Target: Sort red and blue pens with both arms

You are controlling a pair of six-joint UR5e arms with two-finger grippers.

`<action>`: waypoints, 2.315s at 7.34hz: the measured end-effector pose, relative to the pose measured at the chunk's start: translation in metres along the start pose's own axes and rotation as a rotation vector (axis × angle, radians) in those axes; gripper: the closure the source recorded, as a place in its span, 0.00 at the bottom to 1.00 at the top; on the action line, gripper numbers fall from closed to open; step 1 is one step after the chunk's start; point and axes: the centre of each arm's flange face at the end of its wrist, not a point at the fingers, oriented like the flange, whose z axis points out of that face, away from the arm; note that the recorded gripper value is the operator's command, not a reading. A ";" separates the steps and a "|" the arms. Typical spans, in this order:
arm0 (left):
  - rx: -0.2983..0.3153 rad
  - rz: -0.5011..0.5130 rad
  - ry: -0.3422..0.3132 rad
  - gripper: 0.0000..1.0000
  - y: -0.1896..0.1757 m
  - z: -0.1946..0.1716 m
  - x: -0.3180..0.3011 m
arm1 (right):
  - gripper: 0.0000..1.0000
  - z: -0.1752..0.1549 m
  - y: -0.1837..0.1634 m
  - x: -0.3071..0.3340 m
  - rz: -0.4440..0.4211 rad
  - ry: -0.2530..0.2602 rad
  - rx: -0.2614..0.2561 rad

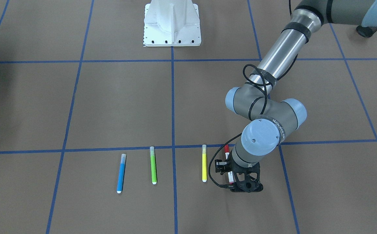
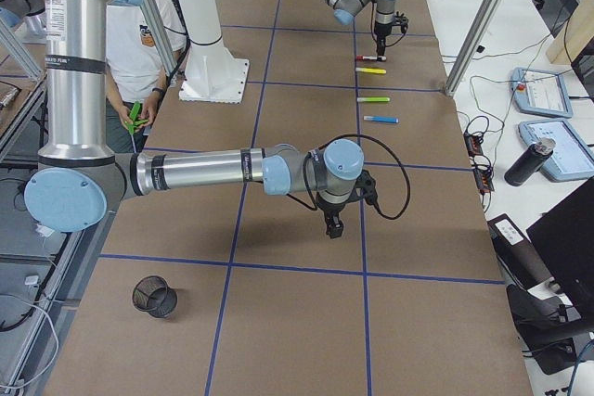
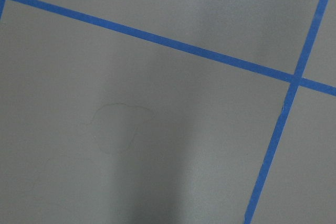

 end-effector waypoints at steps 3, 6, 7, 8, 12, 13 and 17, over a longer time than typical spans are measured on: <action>0.012 0.005 -0.007 0.47 0.002 0.005 0.002 | 0.00 0.000 0.000 0.000 0.000 0.000 0.000; 0.012 0.007 -0.009 0.90 0.003 0.008 0.002 | 0.00 0.002 0.000 0.000 0.000 0.000 -0.003; 0.011 0.007 -0.009 1.00 0.004 0.009 0.001 | 0.00 0.002 0.000 0.001 0.001 -0.001 -0.005; 0.011 0.006 -0.010 1.00 0.004 0.009 0.001 | 0.00 0.003 0.000 0.001 0.002 0.000 -0.006; 0.083 -0.035 0.071 1.00 0.015 -0.039 0.000 | 0.00 -0.005 -0.045 -0.007 -0.016 0.035 0.018; 0.114 -0.048 0.104 1.00 0.028 -0.058 -0.018 | 0.00 -0.007 -0.056 -0.011 -0.009 0.047 0.022; 0.293 -0.076 0.114 1.00 0.073 -0.122 -0.168 | 0.00 -0.003 -0.063 -0.017 -0.008 0.054 0.017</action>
